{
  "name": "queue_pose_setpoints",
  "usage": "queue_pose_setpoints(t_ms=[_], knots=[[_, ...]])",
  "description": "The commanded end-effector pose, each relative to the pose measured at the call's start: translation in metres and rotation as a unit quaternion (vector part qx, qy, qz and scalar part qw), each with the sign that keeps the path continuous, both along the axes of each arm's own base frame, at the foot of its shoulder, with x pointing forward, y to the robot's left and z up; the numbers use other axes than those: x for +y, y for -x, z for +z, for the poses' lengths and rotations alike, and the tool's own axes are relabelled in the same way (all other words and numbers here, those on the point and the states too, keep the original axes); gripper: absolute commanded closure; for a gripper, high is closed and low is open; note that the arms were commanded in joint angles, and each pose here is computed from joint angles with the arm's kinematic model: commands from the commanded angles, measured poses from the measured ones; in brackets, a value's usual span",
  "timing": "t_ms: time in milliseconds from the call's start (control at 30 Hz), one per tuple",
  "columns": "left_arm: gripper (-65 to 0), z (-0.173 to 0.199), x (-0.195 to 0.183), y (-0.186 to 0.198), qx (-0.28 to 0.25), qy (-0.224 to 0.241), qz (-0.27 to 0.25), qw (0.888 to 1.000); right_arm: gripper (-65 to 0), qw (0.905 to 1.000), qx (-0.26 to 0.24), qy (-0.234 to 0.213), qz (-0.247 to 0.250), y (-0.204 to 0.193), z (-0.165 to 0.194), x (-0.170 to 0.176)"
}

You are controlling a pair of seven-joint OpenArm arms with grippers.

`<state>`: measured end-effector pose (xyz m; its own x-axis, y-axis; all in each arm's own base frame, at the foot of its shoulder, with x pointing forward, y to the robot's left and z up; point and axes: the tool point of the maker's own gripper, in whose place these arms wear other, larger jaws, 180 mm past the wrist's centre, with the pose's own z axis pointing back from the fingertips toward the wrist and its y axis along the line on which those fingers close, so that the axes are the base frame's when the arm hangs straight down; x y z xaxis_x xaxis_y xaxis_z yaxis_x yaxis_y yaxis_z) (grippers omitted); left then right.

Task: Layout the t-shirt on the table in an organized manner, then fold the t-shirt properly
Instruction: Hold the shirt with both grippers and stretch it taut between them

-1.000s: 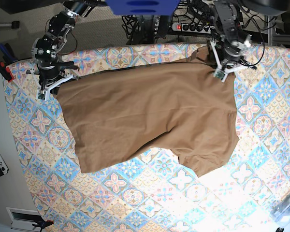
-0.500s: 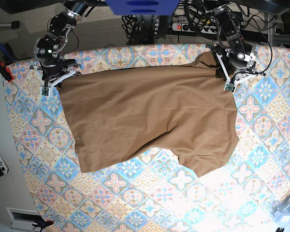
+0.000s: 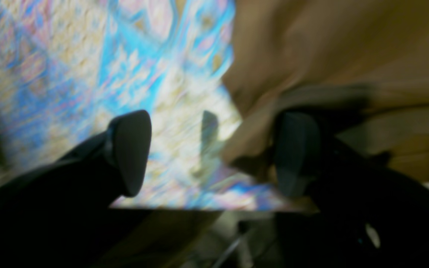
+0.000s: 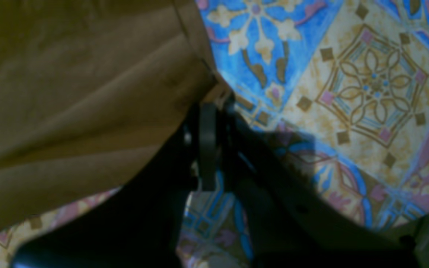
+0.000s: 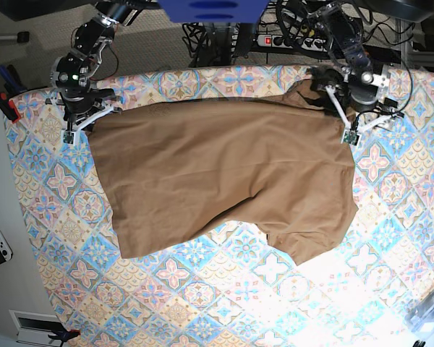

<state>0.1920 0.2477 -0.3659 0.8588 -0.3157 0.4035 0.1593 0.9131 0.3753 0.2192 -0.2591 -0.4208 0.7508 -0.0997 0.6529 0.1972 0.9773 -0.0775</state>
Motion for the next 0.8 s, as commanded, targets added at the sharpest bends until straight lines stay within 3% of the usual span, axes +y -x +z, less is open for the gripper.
queue_pose_setpoints(t_ms=[0, 167, 467, 767], knots=[[-44.9, 0.008, 0.004, -0.002, -0.018, 0.003, 0.010, 1.000, 0.0, 0.9997, -0.022, 0.010, -0.001, -0.009, 0.011, -0.005], [-44.1, 0.008, 0.007, 0.006, -0.046, 0.059, 0.037, 0.996, 0.0, 0.9997, -0.022, 0.010, -0.001, -0.009, 0.011, -0.005], [-44.0, 0.003, 0.027, 0.035, -0.023, 0.045, 0.064, 0.997, 0.0, 0.9997, -0.022, 0.010, -0.001, -0.009, 0.011, -0.005], [-44.0, -0.004, 0.014, 0.041, -0.024, 0.062, 0.066, 0.996, 0.0, 0.9996, -0.024, 0.006, 0.014, -0.014, 0.011, 0.005]])
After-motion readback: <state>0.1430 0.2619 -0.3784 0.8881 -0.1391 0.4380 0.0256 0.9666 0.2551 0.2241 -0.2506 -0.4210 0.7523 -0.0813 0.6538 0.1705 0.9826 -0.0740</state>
